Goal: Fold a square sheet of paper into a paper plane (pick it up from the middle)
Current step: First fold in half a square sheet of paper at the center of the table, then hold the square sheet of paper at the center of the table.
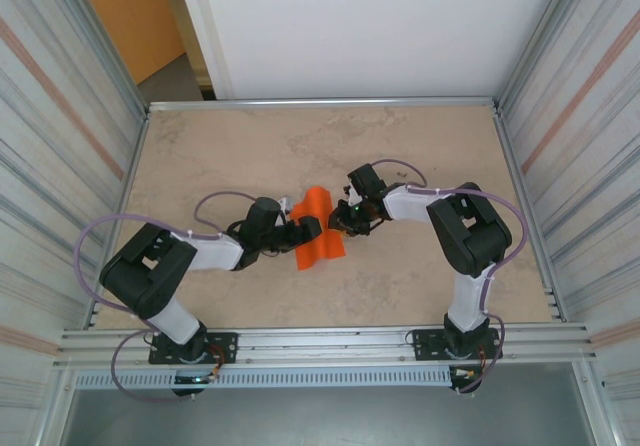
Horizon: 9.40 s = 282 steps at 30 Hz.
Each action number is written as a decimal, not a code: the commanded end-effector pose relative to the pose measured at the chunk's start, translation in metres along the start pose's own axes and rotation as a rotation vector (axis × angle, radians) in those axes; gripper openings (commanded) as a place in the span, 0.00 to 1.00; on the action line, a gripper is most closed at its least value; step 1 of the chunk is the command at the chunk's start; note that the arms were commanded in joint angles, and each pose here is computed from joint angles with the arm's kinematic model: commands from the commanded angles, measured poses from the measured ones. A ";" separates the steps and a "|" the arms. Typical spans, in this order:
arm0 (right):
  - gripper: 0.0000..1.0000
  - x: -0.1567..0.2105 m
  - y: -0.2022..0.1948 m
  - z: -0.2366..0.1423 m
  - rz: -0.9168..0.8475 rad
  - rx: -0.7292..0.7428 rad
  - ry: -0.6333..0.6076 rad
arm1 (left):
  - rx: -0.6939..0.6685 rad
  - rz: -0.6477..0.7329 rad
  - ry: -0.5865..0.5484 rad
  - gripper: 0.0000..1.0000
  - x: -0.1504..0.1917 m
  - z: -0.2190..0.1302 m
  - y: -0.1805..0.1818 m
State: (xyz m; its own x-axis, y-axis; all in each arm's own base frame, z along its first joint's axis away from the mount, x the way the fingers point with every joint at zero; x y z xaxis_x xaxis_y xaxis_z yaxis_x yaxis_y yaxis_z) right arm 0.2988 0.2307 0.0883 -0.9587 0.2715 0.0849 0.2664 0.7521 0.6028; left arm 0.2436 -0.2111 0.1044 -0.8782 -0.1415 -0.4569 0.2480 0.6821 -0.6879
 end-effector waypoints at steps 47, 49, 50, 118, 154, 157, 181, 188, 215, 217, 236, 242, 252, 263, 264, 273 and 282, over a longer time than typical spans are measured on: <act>0.66 0.020 0.022 -0.135 -0.170 -0.561 -0.100 | 0.434 0.163 0.073 0.21 -0.065 -0.065 -0.095; 0.62 0.020 0.025 -0.137 -0.177 -0.577 -0.087 | 0.421 0.153 0.070 0.21 -0.066 -0.064 -0.093; 0.60 0.020 0.026 -0.137 -0.181 -0.587 -0.080 | 0.413 0.147 0.069 0.21 -0.066 -0.064 -0.092; 0.03 0.003 0.001 -0.040 0.015 -0.342 0.064 | -0.073 0.005 0.067 0.81 -0.013 -0.068 0.001; 0.04 0.006 -0.066 -0.060 0.140 -0.194 0.032 | -0.115 0.106 0.436 0.45 -0.024 0.062 -0.050; 0.04 0.005 -0.067 -0.061 0.147 -0.195 0.032 | -0.116 0.105 0.449 0.41 -0.024 0.066 -0.049; 0.30 0.012 -0.088 -0.108 0.184 -0.010 -0.134 | -0.452 0.082 0.583 0.36 0.016 0.088 -0.025; 0.30 0.013 -0.093 -0.111 0.182 0.011 -0.154 | -0.549 0.019 0.632 0.38 0.037 0.100 -0.011; 0.27 0.000 -0.101 -0.110 0.177 -0.031 -0.147 | -0.601 0.126 0.775 0.41 0.054 0.125 -0.007; 0.27 0.000 -0.101 -0.109 0.176 -0.035 -0.143 | -0.606 0.124 0.780 0.41 0.055 0.127 -0.005; 0.24 0.004 -0.088 -0.089 0.119 -0.136 -0.037 | -0.595 0.147 0.812 0.42 0.061 0.135 0.000; 0.21 0.007 -0.077 -0.072 0.093 -0.129 0.000 | -0.594 0.158 0.826 0.41 0.063 0.135 0.003; 0.14 0.003 -0.072 -0.056 0.101 -0.132 0.032 | -0.588 0.156 0.826 0.41 0.064 0.137 0.004; 0.13 0.001 -0.071 -0.048 0.102 -0.119 0.046 | -0.580 0.158 0.828 0.41 0.065 0.138 0.005; 0.13 0.001 -0.072 -0.047 0.103 -0.117 0.048 | -0.578 0.158 0.827 0.41 0.064 0.138 0.004; 0.13 0.008 -0.101 -0.034 0.162 0.031 0.078 | -0.576 0.155 0.825 0.41 0.063 0.136 0.002; 0.09 0.014 -0.131 -0.016 0.172 0.187 0.184 | -0.496 0.184 0.589 0.42 -0.001 0.096 -0.056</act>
State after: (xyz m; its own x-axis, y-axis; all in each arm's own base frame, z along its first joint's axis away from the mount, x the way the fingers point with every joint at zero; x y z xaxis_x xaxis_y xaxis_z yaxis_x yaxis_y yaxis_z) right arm 0.2765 0.1424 0.0727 -0.9294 0.2773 0.2434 0.3686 0.6691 0.6453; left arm 0.2801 -0.3249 0.1074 -0.9451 0.3112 -0.0996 0.3267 0.9016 -0.2834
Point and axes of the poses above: each hand's point on the last joint's axis, 136 mm out from that joint toward the fingers, its own z axis out along the fingers, its own y axis along the line the jaws close on, x = y × z, the point moved 9 cm from there along -z, back along the fingers, and after that the axes turned 11 degrees about z, right-handed, at the moved point
